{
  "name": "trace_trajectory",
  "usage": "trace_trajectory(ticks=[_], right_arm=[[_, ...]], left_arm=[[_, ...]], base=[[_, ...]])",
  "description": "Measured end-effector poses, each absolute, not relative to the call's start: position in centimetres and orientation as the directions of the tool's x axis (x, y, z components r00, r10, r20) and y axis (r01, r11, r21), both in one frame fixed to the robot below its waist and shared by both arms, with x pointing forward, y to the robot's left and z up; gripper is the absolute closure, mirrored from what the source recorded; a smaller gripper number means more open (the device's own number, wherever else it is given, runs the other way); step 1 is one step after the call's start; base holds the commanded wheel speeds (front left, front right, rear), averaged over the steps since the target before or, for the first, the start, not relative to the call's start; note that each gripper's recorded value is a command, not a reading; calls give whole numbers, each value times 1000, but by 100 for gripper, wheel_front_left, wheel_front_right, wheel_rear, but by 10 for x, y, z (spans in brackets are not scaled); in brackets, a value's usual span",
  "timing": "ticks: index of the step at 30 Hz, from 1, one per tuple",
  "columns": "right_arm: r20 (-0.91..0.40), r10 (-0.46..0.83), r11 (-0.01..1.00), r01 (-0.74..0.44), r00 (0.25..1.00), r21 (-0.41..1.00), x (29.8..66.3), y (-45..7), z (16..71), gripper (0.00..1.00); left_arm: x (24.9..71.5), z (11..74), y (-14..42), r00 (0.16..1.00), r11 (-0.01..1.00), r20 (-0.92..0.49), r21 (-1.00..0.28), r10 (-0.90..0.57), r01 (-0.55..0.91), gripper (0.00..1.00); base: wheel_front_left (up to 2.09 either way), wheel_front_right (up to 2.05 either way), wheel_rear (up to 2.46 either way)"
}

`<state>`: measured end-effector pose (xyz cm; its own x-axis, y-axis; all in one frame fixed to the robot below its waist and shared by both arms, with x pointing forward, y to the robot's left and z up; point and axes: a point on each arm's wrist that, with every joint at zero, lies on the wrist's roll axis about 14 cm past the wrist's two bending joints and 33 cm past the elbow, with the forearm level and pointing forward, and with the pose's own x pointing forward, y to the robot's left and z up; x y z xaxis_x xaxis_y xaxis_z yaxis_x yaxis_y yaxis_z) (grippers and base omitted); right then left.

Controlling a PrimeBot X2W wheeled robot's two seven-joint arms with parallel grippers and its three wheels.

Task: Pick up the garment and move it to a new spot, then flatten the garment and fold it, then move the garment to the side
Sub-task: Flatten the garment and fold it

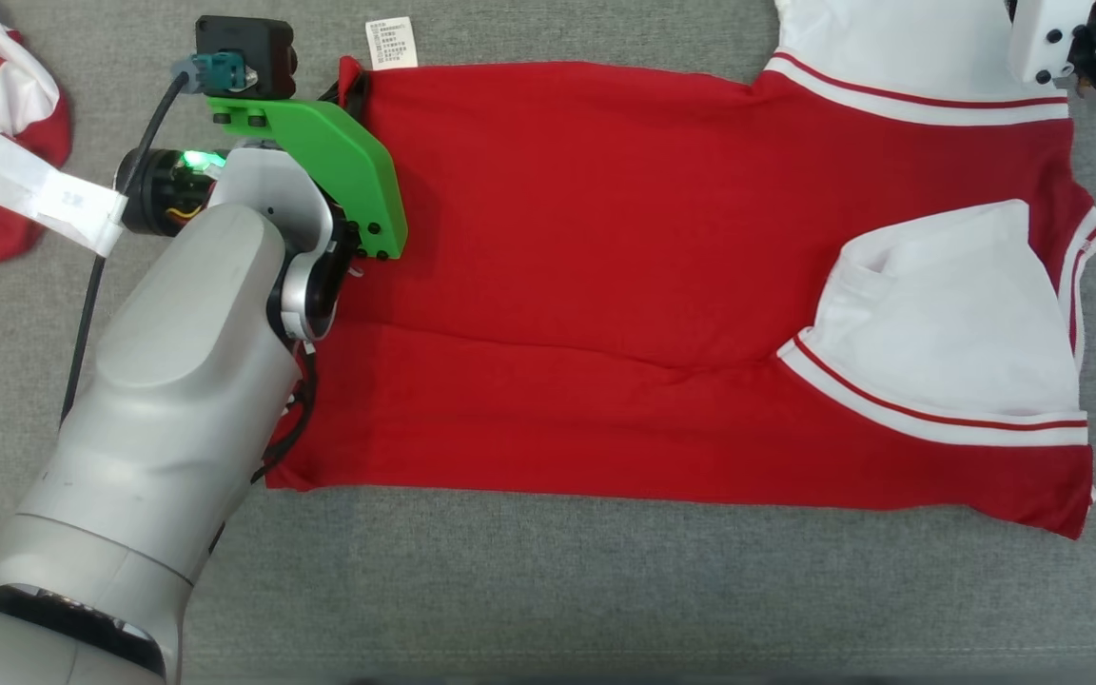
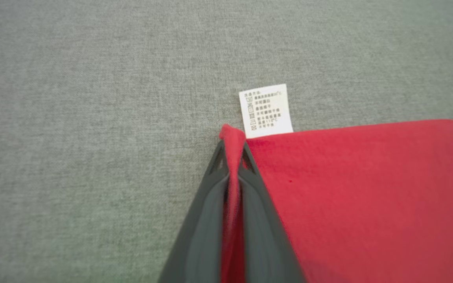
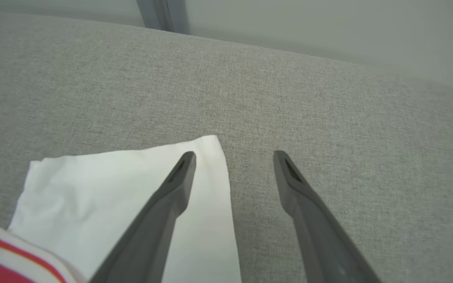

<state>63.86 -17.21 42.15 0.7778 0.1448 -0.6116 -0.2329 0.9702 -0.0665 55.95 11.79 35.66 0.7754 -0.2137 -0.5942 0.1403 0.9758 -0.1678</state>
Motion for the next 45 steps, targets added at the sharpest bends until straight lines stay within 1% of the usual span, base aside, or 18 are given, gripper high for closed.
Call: trace_trajectory(ticks=[7, 12, 13, 14, 16, 21, 24, 27, 29, 33, 38, 43, 45], right_arm=[[-655, 137, 960, -261, 743, -96, 647, -164, 393, 0], [-710, 136, 959, -272, 691, -81, 646, -158, 372, 0], [-718, 137, 960, -270, 682, -72, 646, -157, 369, 55], [-721, 144, 964, -261, 677, -53, 646, -156, 367, 100], [-736, 150, 967, -252, 660, -29, 644, -155, 363, 100], [-628, 137, 977, -208, 766, -41, 656, -167, 387, 100], [-553, 144, 977, -205, 821, -51, 660, -166, 407, 100], [-472, 148, 979, -196, 869, -54, 664, -168, 430, 100], [-436, 148, 980, -190, 888, -53, 660, -169, 443, 100], [-439, 158, 981, -192, 885, -35, 646, -168, 446, 100], [-435, 199, 974, -227, 878, -12, 625, -159, 453, 100], [-443, 252, 958, -287, 860, -13, 596, -152, 460, 100], [-453, 268, 954, -301, 850, 0, 583, -153, 461, 100]], left_arm=[[559, 353, 117, 792, 973, -569, -184, -221, 139, 100], [559, 351, 119, 800, 972, -559, -192, -220, 133, 100], [559, 351, 120, 801, 972, -557, -194, -219, 131, 100], [559, 351, 120, 804, 973, -554, -194, -217, 128, 100], [560, 351, 122, 812, 973, -545, -195, -210, 121, 100], [565, 358, 129, 847, 979, -501, -183, -176, 95, 100], [567, 364, 135, 860, 982, -485, -171, -158, 83, 100], [568, 370, 140, 870, 984, -472, -161, -143, 74, 100], [569, 378, 143, 881, 986, -453, -151, -134, 73, 100], [566, 389, 139, 891, 985, -428, -145, -150, 96, 100], [556, 398, 134, 901, 983, -396, -126, -176, 137, 100], [550, 421, 123, 917, 966, -305, -90, -257, 241, 100], [546, 424, 125, 920, 964, -288, -72, -267, 258, 100]], base=[[0, 0, 0], [0, 0, 0], [0, 0, 0], [0, 0, 0], [0, 0, 0], [0, 0, 0], [0, 0, 0], [0, 0, 0], [0, 0, 0], [0, 0, 0], [0, 0, 0], [0, 0, 0], [0, 0, 0]])
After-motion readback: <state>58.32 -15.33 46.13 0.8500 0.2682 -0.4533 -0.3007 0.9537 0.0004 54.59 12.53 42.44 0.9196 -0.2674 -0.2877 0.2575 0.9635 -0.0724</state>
